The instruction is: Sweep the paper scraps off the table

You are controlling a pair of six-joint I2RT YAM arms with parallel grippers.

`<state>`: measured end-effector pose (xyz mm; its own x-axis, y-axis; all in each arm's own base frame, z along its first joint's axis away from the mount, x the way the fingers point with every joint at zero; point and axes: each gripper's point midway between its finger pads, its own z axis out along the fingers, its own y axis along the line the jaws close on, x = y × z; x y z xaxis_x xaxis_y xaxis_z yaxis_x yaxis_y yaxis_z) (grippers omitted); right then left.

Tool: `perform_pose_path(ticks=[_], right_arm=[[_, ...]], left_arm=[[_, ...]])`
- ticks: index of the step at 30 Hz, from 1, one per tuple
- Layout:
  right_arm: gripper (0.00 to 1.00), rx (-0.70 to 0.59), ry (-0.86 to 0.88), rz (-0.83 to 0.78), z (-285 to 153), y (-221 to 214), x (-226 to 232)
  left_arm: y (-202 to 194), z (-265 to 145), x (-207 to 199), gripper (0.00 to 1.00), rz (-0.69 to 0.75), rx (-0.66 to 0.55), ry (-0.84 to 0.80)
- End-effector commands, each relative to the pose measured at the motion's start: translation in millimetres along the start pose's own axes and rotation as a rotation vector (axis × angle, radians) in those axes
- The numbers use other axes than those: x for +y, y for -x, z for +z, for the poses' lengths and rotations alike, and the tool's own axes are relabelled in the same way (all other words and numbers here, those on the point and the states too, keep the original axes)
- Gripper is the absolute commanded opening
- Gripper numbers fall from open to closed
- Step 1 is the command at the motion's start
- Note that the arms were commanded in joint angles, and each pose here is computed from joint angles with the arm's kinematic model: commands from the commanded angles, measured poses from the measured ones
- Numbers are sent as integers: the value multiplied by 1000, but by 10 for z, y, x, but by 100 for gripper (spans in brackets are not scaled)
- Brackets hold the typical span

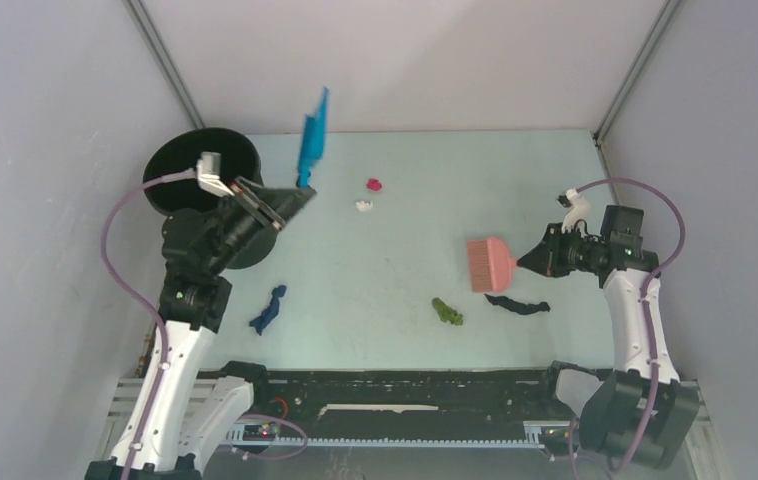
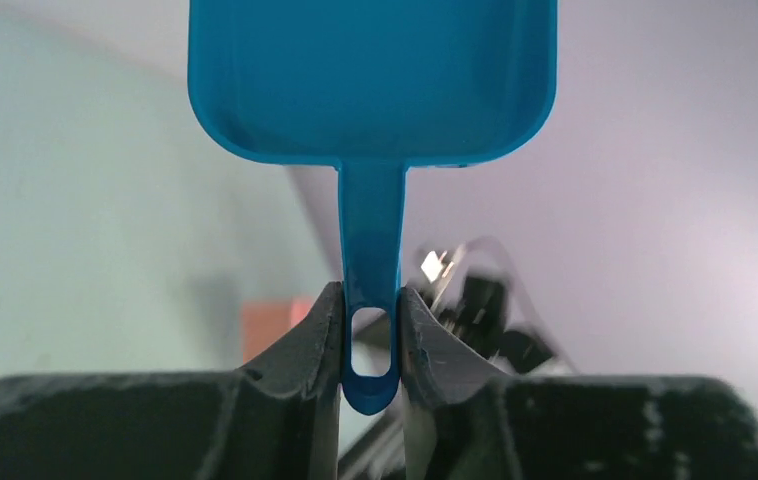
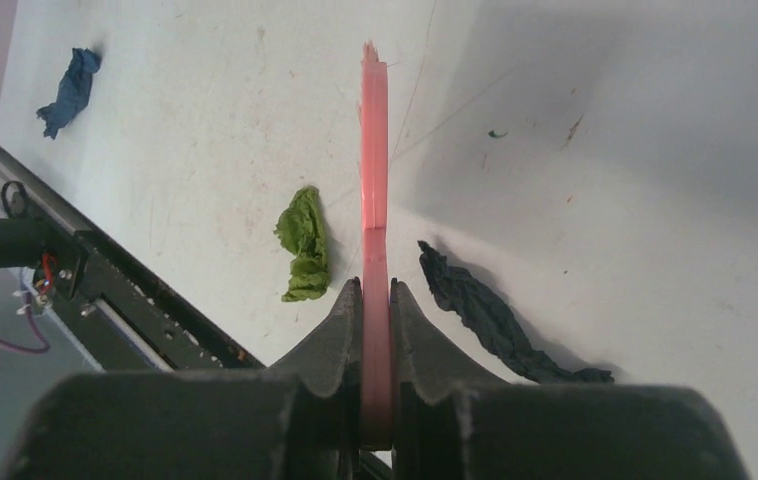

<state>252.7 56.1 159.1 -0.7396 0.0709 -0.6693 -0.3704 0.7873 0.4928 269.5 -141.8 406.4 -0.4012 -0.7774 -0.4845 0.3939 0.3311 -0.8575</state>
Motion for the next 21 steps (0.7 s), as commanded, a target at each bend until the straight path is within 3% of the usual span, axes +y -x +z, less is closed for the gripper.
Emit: perform_pose_path(ticks=[1,4,7,13,16,21], right_arm=[[0,-89,-38,-117,-78,251,94],[0,-88,-89,-202,-73,442,136],[0,-50,-148,-345,-2,714,176],[0,15,-252,-771,302,1408,367],[0,83,-319,-1010,513,1713,387],[0,-34,-426,-1363,951,2415,579]], left_arm=[[-987,-450,756,0,125,470,191],[-1086,-718,1213,0,277,525,368],[-931,-868,1500,0,427,449,492],[-663,-905,1437,0,546,163,411],[-416,-1037,1408,0,588,3,458],[-301,-1094,1396,0,635,-30,497]])
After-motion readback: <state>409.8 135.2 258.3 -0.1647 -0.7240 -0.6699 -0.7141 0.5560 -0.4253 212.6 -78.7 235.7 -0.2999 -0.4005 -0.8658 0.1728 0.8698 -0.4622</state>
